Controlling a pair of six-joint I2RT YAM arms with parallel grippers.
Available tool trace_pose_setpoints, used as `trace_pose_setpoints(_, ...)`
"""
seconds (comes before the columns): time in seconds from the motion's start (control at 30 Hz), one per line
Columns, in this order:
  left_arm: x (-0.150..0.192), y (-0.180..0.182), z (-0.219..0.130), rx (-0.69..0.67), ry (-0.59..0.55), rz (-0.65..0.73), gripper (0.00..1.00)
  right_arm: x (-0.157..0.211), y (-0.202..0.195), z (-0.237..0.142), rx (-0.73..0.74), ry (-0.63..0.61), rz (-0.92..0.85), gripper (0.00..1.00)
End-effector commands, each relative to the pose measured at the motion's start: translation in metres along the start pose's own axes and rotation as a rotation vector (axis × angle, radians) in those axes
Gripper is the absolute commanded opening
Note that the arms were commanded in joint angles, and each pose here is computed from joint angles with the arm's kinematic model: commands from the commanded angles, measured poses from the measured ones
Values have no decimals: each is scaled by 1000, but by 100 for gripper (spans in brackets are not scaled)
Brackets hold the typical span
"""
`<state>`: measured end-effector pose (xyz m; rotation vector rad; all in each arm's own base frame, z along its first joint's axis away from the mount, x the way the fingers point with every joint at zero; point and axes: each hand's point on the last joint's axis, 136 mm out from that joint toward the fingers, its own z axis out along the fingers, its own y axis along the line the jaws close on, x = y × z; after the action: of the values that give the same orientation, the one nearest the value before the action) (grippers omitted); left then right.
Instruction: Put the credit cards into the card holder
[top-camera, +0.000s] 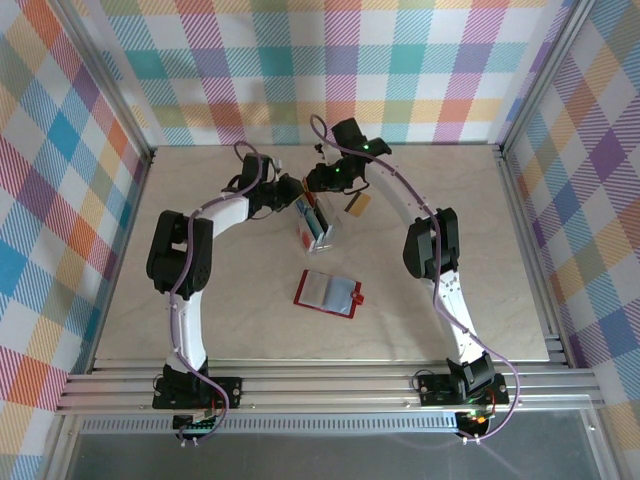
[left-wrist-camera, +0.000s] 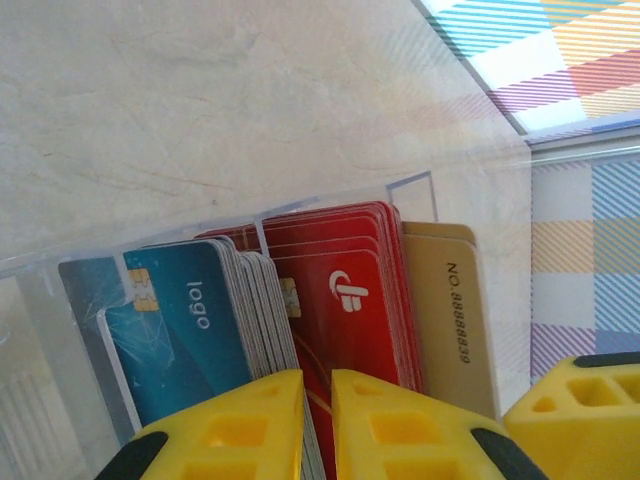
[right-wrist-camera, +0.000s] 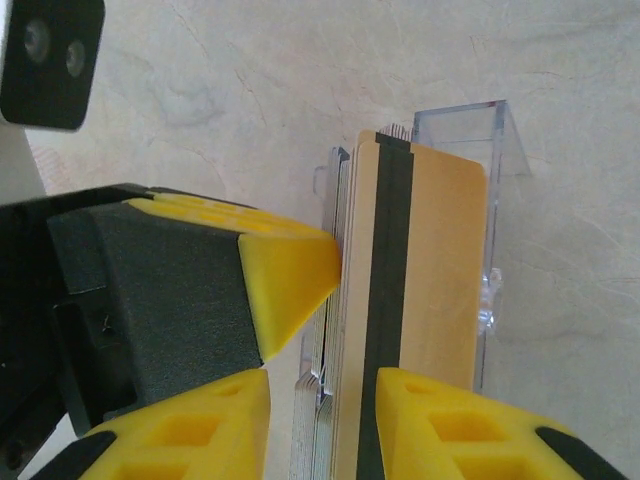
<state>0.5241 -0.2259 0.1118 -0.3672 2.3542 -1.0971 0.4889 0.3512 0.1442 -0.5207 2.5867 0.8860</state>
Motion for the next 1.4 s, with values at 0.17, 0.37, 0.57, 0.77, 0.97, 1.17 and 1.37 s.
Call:
trace_pose_setpoints(0.17, -4, -10, 7, 43, 38, -17, 16, 5, 0, 3, -27, 28, 5, 31)
trace_pose_setpoints(0.37, 1, -11, 14, 30, 60, 4, 17, 4, 1, -1, -17, 21, 5, 21)
trace_pose_setpoints(0.57, 7, -8, 19, -8, 72, 36, 18, 1, 5, -7, -17, 9, 1, 14)
trace_pose_setpoints(0.77, 10, -7, 21, -52, 74, 74, 18, -1, 7, -13, -10, 1, -1, 12)
trace_pose_setpoints(0.97, 12, -7, 21, -71, 73, 92, 18, -3, 6, -18, -2, -8, -1, 4)
trace_pose_setpoints(1.17, 12, -6, 21, -83, 72, 95, 18, -6, 6, -23, 1, -17, 4, 0)
trace_pose_setpoints(1.37, 12, -10, 18, -73, 78, 97, 18, -9, -2, -30, 36, -33, 34, 0)
